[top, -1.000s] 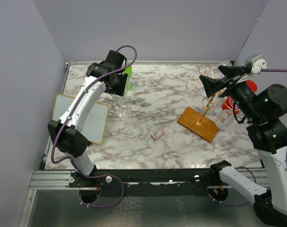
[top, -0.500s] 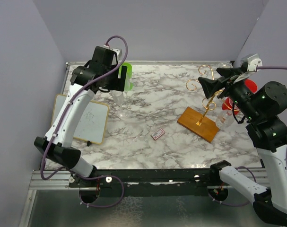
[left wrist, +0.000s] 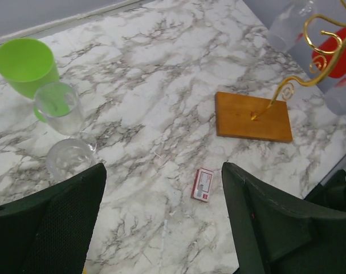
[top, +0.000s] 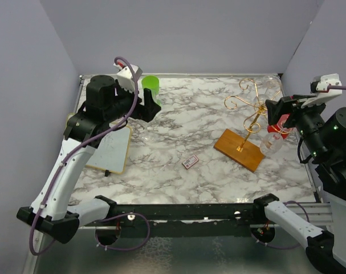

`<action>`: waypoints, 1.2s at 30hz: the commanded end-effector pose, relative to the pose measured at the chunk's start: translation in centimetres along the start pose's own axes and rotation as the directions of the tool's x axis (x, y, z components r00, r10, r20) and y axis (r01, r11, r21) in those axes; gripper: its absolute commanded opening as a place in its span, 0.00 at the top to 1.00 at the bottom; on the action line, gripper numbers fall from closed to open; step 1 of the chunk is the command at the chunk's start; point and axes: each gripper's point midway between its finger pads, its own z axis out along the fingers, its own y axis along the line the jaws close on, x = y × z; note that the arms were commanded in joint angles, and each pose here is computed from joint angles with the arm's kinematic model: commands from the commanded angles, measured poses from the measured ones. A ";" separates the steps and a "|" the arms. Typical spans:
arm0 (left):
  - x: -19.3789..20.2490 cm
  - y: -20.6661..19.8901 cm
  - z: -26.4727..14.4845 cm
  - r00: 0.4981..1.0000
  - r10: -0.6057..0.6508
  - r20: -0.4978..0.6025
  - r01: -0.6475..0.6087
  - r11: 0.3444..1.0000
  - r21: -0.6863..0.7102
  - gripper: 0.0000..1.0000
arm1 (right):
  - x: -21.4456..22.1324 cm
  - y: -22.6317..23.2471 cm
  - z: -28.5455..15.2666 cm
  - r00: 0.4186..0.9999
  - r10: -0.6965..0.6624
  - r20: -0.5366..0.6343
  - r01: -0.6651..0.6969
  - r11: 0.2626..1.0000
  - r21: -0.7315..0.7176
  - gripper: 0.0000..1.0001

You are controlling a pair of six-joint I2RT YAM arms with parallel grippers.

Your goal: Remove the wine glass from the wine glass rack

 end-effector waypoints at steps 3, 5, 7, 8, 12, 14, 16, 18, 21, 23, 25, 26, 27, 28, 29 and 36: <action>-2.4 -6.6 -1.2 0.976 0.018 0.215 -0.085 0.948 0.307 0.16 | 3.2 -4.1 1.3 0.977 -0.027 -0.211 0.078 0.967 0.242 0.24; -0.8 -8.0 -0.5 0.979 0.016 0.203 -0.086 0.936 0.342 0.15 | 3.7 -4.3 2.8 0.964 -0.046 -0.260 0.114 0.960 0.254 0.25; 0.7 -9.1 -0.1 0.980 0.015 0.199 -0.090 0.922 0.376 0.15 | 3.7 -4.5 4.3 0.955 -0.073 -0.288 0.151 0.954 0.261 0.27; 1.5 -9.3 0.2 0.980 0.014 0.198 -0.091 0.919 0.384 0.15 | 3.8 -4.5 5.0 0.950 -0.092 -0.299 0.173 0.950 0.260 0.27; 3.5 -9.6 0.8 0.976 0.058 0.211 -0.137 0.915 0.379 0.15 | 4.6 -4.9 7.9 0.920 -0.159 -0.358 0.261 0.930 0.259 0.31; 4.1 -9.3 1.1 0.969 0.104 0.225 -0.180 0.920 0.349 0.15 | 4.8 -4.8 9.2 0.911 -0.184 -0.370 0.288 0.924 0.250 0.35; 4.5 -9.2 1.1 0.956 0.159 0.245 -0.234 0.919 0.317 0.15 | 4.8 -5.2 10.1 0.901 -0.205 -0.382 0.318 0.911 0.261 0.39; 5.0 -9.3 1.1 0.945 0.196 0.262 -0.273 0.913 0.302 0.15 | 4.9 -5.6 11.0 0.887 -0.234 -0.397 0.357 0.894 0.271 0.44; 5.7 -9.4 1.2 0.933 0.220 0.286 -0.303 0.908 0.290 0.15 | 5.4 -6.2 11.9 0.853 -0.278 -0.442 0.423 0.864 0.273 0.52; 6.4 -9.4 1.4 0.930 0.232 0.284 -0.315 0.903 0.292 0.15 | 5.8 -7.1 12.1 0.817 -0.312 -0.485 0.485 0.826 0.288 0.55; 7.5 -9.2 1.8 0.930 0.248 0.270 -0.323 0.901 0.288 0.15 | 6.1 -7.3 12.4 0.795 -0.344 -0.500 0.523 0.806 0.278 0.57; 7.8 -9.1 2.0 0.931 0.252 0.263 -0.324 0.903 0.283 0.15 | 6.0 -7.3 12.6 0.793 -0.353 -0.496 0.529 0.802 0.276 0.58; 8.0 -8.9 2.1 0.932 0.256 0.258 -0.325 0.905 0.276 0.15 | 6.0 -7.3 12.8 0.790 -0.363 -0.494 0.536 0.800 0.269 0.58; 8.3 -8.8 2.2 0.933 0.258 0.251 -0.324 0.906 0.272 0.15 | 6.0 -7.2 13.1 0.788 -0.370 -0.492 0.539 0.801 0.261 0.58; 8.4 -8.7 2.3 0.933 0.259 0.248 -0.323 0.908 0.268 0.15 | 6.1 -7.0 13.3 0.783 -0.380 -0.492 0.545 0.800 0.250 0.59; 9.1 -8.8 2.5 0.937 0.261 0.231 -0.320 0.907 0.273 0.15 | 7.3 -6.7 14.8 0.752 -0.404 -0.520 0.571 0.794 0.209 0.59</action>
